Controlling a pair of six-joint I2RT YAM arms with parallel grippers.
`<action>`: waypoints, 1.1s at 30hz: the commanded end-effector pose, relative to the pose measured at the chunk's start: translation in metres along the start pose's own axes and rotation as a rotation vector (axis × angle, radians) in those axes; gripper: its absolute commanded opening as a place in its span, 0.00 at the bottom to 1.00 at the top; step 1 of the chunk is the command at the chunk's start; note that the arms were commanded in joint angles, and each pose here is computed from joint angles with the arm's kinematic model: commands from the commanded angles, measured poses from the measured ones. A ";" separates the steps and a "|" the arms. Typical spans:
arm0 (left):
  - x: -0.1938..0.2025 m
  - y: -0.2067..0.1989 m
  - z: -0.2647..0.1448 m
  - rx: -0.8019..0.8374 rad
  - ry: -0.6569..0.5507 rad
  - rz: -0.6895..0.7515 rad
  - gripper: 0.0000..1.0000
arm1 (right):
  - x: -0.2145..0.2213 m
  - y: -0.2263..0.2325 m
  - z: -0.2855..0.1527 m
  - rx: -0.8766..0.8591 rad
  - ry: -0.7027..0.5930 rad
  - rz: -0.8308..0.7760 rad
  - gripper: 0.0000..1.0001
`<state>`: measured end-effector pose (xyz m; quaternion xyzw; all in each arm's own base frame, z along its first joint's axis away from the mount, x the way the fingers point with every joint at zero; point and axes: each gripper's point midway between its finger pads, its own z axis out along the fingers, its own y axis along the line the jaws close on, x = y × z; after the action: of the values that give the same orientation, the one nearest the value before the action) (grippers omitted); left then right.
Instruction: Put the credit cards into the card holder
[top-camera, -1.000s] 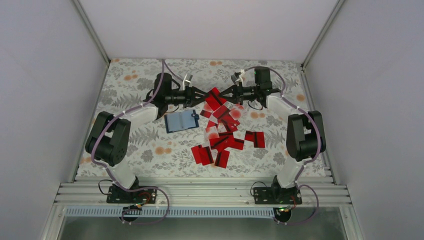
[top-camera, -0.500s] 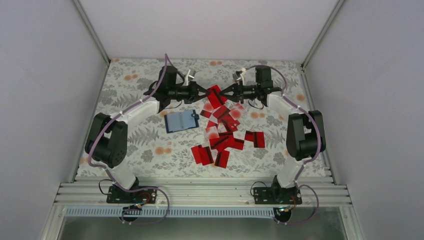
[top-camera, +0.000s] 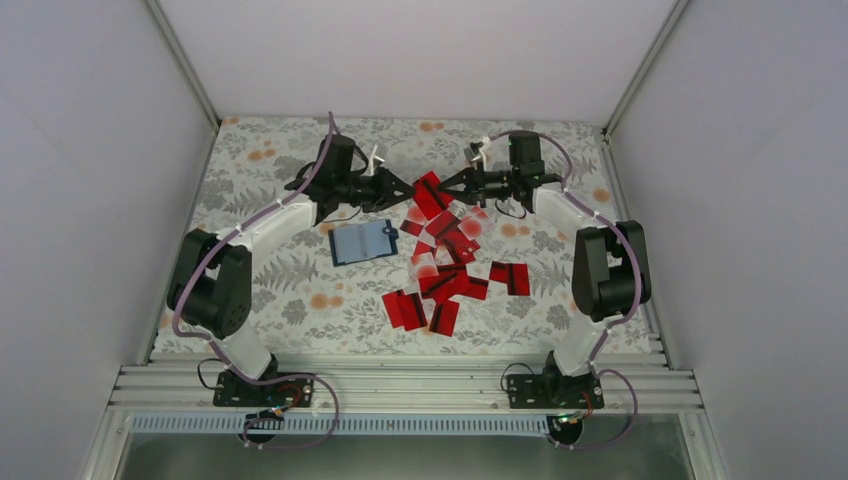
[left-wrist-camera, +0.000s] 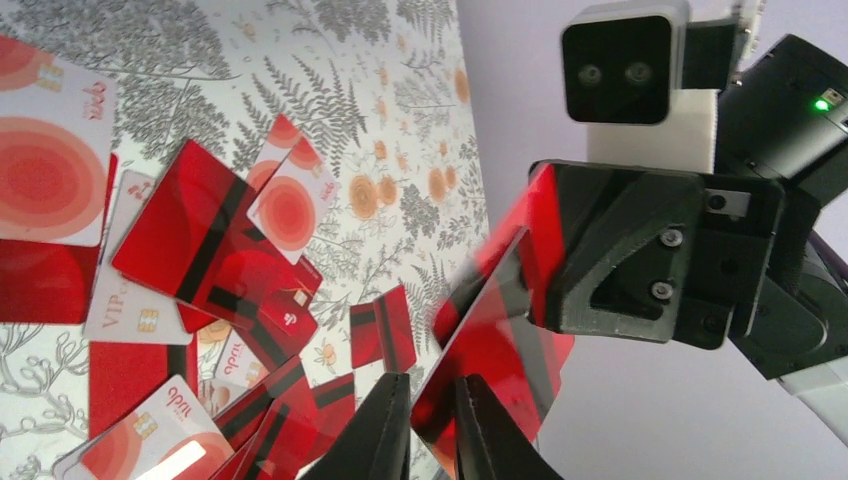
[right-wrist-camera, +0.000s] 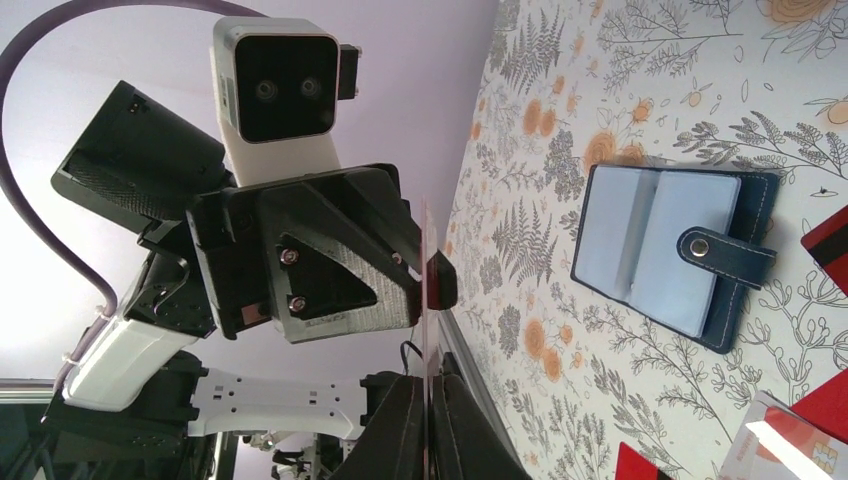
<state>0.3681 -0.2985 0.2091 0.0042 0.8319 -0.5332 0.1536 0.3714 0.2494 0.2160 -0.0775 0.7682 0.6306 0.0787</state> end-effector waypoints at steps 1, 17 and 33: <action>-0.005 0.004 -0.003 -0.044 -0.016 0.010 0.11 | -0.009 0.016 -0.002 -0.013 -0.010 -0.052 0.04; -0.007 -0.009 -0.014 -0.014 -0.029 0.081 0.02 | 0.016 -0.043 -0.005 0.193 -0.019 0.017 0.04; -0.009 -0.038 -0.034 0.124 0.071 0.294 0.02 | 0.039 -0.058 -0.024 0.305 -0.016 -0.069 0.77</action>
<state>0.3650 -0.2861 0.2293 0.0903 0.8252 -0.5258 0.1857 0.3485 0.2178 0.1233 -0.0463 0.8688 0.4878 0.0716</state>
